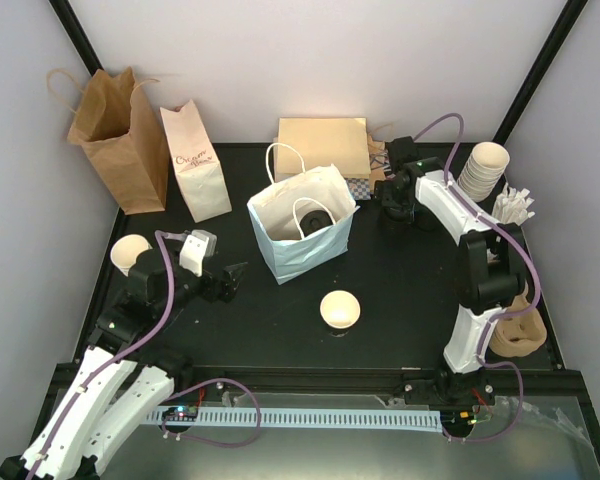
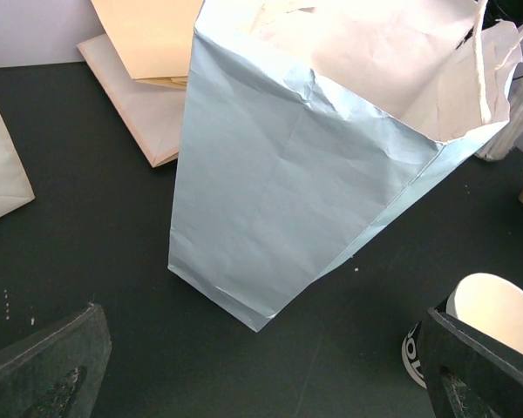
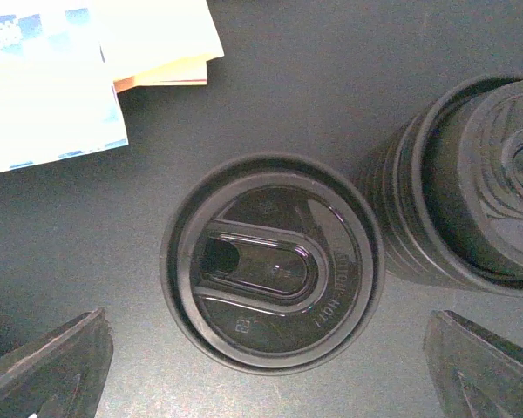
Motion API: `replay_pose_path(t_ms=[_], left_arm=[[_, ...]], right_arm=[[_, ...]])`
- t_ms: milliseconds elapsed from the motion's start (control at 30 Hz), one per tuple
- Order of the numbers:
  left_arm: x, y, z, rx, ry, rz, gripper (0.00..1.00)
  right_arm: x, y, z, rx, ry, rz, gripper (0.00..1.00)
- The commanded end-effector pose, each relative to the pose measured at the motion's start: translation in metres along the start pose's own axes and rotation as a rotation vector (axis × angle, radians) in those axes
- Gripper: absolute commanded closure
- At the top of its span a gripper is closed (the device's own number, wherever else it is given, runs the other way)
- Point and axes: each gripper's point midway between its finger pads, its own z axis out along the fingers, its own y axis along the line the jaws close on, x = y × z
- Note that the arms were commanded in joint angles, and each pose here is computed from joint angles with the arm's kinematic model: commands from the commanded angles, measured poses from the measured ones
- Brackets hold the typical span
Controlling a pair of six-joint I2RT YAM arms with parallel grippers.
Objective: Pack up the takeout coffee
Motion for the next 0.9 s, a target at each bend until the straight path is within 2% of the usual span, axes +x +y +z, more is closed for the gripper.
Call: replay_pose_path(t_ms=[0,267,467,867], left_arm=[[-0.006,-0.001,0.0,0.001,-0.025,0.012,0.01],[-0.006,-0.001,0.0,0.0,-0.024,0.012,0.01],[-0.005,0.0,0.001,-0.001,-0.022,0.011,0.01],[-0.006,0.0,0.0,-0.003,-0.026,0.012,0.01]], right_arm=[[-0.007,0.001,0.004,-0.008,0.005,-0.004,0.0],[-0.009,0.003,0.014,0.003,0.033,-0.005,0.02],[-0.01,0.005,0.019,0.002,0.043,-0.007,0.07],[-0.012,-0.003,0.03,-0.001,0.07,0.03,0.09]])
